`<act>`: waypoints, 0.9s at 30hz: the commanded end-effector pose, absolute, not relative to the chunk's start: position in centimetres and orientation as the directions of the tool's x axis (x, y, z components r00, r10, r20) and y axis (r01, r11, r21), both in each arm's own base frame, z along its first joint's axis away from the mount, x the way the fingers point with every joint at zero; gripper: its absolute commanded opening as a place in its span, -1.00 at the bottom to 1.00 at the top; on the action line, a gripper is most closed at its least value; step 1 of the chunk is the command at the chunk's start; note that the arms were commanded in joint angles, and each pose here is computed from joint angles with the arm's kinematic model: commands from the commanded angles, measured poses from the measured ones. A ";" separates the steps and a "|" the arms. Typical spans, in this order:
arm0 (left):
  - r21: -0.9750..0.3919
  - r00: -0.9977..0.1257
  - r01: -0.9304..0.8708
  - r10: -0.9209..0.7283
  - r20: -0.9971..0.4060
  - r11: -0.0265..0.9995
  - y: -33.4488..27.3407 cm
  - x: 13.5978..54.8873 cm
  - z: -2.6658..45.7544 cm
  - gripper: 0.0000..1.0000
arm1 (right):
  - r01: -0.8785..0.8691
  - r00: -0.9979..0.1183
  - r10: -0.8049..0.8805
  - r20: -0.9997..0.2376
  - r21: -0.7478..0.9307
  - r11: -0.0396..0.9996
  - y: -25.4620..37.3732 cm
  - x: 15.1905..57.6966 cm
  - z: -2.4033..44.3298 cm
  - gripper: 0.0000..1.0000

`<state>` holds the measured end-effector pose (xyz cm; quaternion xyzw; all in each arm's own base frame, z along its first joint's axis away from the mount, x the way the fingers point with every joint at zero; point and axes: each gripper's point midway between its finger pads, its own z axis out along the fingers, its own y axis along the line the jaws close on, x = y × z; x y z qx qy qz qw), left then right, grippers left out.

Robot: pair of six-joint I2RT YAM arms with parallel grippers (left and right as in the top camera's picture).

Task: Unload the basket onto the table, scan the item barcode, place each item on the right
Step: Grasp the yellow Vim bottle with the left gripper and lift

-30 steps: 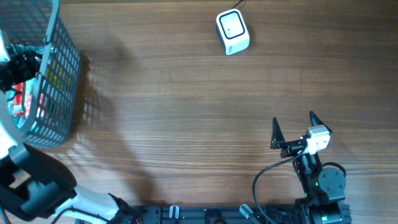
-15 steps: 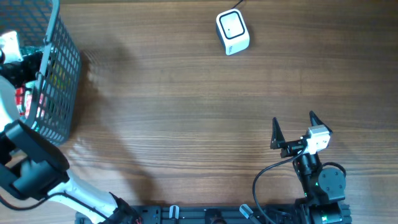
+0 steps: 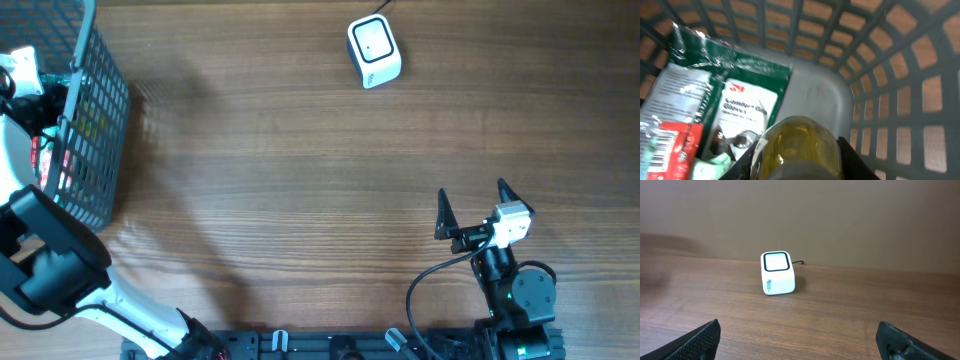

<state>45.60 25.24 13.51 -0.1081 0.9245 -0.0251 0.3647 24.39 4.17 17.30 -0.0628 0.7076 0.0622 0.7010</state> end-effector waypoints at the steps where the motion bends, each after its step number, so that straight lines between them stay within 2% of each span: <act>1: -0.131 -0.541 -0.225 -0.235 -0.808 0.966 25.3 46.2 22.6 -0.46 | -0.168 -0.004 0.003 -1.000 0.003 0.986 4.0 24.4 17.4 1.00; 7: -0.157 -0.259 -0.267 -0.228 -0.939 0.951 24.5 44.7 35.0 -0.41 | -0.168 -0.004 0.002 -1.000 0.003 0.986 4.0 24.4 17.4 1.00; 11: -0.195 -0.087 -0.282 -0.228 -0.970 0.939 22.9 42.0 42.3 -0.48 | -0.168 -0.004 0.002 -1.000 0.003 0.986 4.0 24.4 17.4 0.99; 13: -0.242 0.034 -0.298 -0.243 -0.969 0.923 21.1 38.7 47.3 -0.52 | -0.169 -0.004 0.002 -1.000 0.003 0.986 4.0 24.4 17.4 0.99; 15: -0.267 0.072 -0.285 -0.257 -0.964 0.921 19.8 37.2 49.1 -0.54 | -0.169 -0.004 0.002 -1.000 0.003 0.986 4.0 24.4 17.4 0.99; 18: -0.319 0.100 -0.246 -0.304 -0.948 0.915 16.3 34.5 51.1 -0.58 | -0.169 -0.004 0.002 -1.000 0.003 0.986 4.0 24.4 17.4 1.00; 21: -0.332 0.067 -0.175 -0.325 -0.943 0.927 11.9 33.3 51.6 -0.61 | -0.168 -0.004 0.002 -1.000 0.003 0.986 4.0 24.4 17.4 0.99; 24: -0.346 0.001 -0.135 -0.349 -0.937 0.929 8.2 33.1 50.6 -0.61 | -0.168 -0.004 0.003 -1.000 0.003 0.986 4.0 24.4 17.4 0.99; 27: -0.349 -0.135 -0.098 -0.360 -0.923 0.932 3.5 33.5 47.8 -0.61 | -0.169 -0.004 0.002 -1.000 0.003 0.986 4.0 24.4 17.4 0.99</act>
